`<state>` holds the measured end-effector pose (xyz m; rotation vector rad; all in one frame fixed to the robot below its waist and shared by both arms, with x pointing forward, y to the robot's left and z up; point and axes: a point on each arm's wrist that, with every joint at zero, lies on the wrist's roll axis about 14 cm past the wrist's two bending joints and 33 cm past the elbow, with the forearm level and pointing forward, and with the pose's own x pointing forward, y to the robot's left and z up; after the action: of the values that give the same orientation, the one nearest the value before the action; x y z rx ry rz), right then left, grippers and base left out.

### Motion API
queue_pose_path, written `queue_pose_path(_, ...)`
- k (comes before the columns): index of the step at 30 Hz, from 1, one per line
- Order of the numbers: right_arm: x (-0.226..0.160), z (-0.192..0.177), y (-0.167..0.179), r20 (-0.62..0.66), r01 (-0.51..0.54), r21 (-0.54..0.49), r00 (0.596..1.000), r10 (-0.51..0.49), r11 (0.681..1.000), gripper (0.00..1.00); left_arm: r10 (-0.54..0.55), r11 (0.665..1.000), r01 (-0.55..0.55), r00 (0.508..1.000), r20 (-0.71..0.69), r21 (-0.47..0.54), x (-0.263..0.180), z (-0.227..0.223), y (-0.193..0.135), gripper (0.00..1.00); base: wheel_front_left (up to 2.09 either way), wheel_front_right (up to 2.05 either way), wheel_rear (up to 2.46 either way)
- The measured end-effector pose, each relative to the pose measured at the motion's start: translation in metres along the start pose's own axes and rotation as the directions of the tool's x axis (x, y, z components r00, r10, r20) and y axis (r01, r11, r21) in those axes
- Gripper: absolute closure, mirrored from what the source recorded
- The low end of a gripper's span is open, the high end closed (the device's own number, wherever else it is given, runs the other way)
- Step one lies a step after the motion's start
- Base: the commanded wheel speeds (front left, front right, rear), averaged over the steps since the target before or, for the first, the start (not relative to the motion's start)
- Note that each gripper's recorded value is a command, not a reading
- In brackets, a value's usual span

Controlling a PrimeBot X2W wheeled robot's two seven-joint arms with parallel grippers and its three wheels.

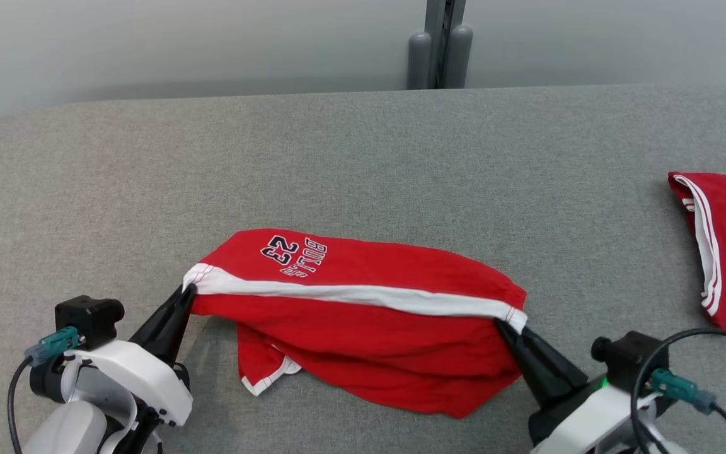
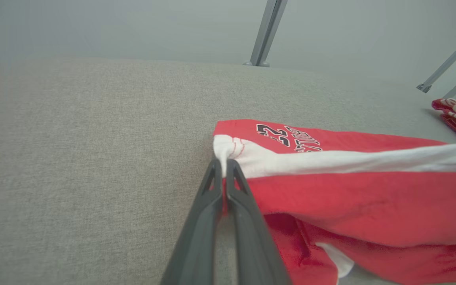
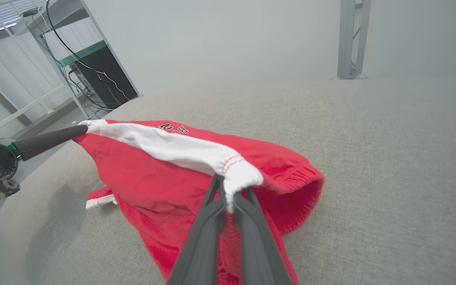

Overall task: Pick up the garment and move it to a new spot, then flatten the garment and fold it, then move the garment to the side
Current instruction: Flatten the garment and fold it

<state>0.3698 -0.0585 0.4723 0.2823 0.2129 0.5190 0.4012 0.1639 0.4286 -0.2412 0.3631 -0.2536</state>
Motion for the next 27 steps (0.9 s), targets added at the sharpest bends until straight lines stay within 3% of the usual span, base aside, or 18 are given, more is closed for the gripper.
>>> queue_pose_path(6, 0.011, 0.063, -0.006, 0.175, -0.003, -0.091, 0.984, 0.018, 0.996, 1.0, -0.06, 0.996, 0.048, 0.985, 0.161, 0.079, 0.002, 0.063, -0.015, 1.0, 0.0, 0.0, 0.0)
queue_pose_path(13, 0.014, 0.133, -0.002, 0.349, 0.003, -0.199, 0.935, 0.068, 0.98, 1.0, -0.1, 0.99, 0.055, 0.927, 0.362, 0.131, -0.01, 0.138, -0.032, 1.0, 0.0, 0.0, 0.0)
queue_pose_path(16, 0.013, 0.165, 0.002, 0.416, 0.01, -0.251, 0.904, 0.099, 0.968, 1.0, -0.121, 0.983, 0.043, 0.878, 0.462, 0.177, -0.022, 0.176, -0.04, 1.0, 0.0, 0.0, 0.0)
queue_pose_path(20, 0.008, 0.208, 0.009, 0.495, 0.025, -0.329, 0.856, 0.149, 0.944, 1.0, -0.158, 0.971, 0.007, 0.773, 0.614, 0.241, -0.046, 0.235, -0.052, 1.0, 0.0, 0.0, 0.0)
queue_pose_path(27, -0.001, 0.255, 0.022, 0.573, 0.041, -0.387, 0.794, 0.205, 0.921, 1.0, -0.24, 0.944, -0.021, 0.644, 0.727, 0.33, -0.077, 0.293, -0.078, 1.0, 0.0, 0.0, 0.0)
